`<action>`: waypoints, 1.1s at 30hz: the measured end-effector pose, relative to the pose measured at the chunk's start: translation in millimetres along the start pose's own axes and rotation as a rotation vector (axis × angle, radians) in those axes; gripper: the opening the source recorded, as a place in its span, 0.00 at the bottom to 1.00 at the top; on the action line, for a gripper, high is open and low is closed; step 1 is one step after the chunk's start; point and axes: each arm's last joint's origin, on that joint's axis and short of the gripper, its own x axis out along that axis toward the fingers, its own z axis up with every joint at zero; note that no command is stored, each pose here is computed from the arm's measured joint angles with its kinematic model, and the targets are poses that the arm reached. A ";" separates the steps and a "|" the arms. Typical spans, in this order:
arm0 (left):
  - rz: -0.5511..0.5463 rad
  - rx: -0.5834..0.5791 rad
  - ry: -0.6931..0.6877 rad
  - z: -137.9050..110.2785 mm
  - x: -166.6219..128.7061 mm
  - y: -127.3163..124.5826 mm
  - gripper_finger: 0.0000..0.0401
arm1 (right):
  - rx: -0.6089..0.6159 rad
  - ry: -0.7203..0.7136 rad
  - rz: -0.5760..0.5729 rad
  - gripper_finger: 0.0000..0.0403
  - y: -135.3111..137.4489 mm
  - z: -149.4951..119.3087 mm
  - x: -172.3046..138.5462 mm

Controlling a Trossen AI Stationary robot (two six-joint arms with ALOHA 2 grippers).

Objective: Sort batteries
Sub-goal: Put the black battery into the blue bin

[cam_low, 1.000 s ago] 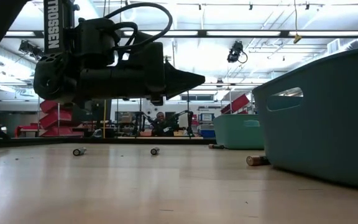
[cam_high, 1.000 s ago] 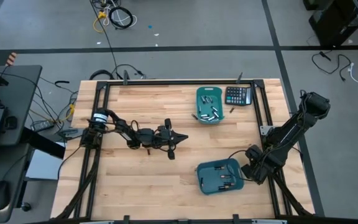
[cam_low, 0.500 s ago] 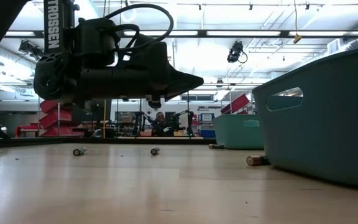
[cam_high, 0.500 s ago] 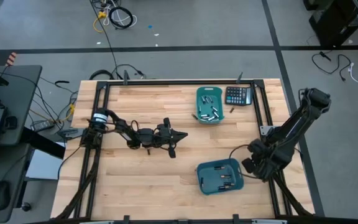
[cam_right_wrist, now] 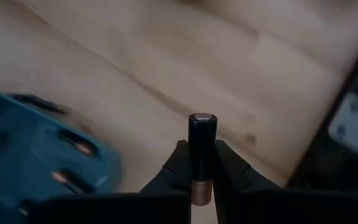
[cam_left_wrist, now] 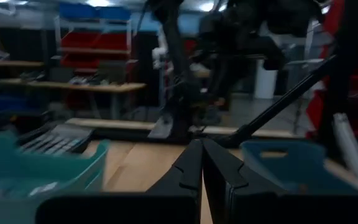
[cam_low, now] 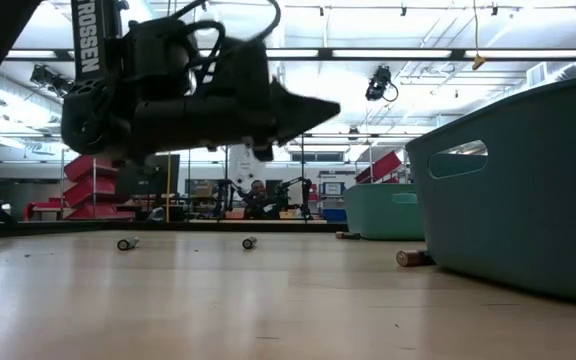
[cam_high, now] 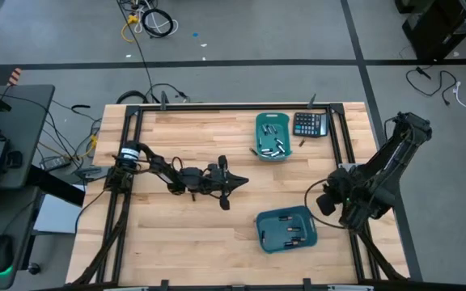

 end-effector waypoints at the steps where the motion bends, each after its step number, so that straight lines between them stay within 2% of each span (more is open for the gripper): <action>1: -0.017 0.000 -0.011 2.0 2.7 -0.9 0.04 | -0.030 -0.033 0.024 0.06 1.8 2.9 -3.9; 4: -0.080 -0.002 -0.053 9.2 13.0 -4.5 0.04 | -0.128 -0.158 0.127 0.06 11.5 10.4 -11.0; 11: -0.224 0.013 -0.182 34.7 44.3 -14.3 0.04 | -0.228 -0.556 0.331 0.06 48.2 26.8 -15.5; 16: -0.362 -0.059 -0.202 42.4 51.6 -13.0 0.08 | -0.348 -0.805 0.379 0.06 76.6 31.7 -22.8; 19: -0.370 -0.084 -0.200 43.6 53.0 -10.2 0.13 | -0.405 -0.916 0.377 0.06 87.8 33.1 -23.9; 21: -0.363 -0.084 -0.206 44.4 53.4 -10.7 0.19 | -0.399 -0.963 0.413 0.06 93.1 35.6 -21.3; 25: -0.334 -0.087 -0.223 47.9 57.0 -12.4 0.29 | -0.385 -1.050 0.642 0.06 95.9 42.9 -3.4; 29: -0.335 -0.046 -0.247 51.3 59.4 -17.7 0.37 | -0.345 -1.234 0.897 0.06 86.1 49.7 15.7; 33: -0.342 -0.044 -0.271 55.2 61.7 -20.5 0.41 | -0.345 -1.385 1.018 0.06 77.0 52.7 31.0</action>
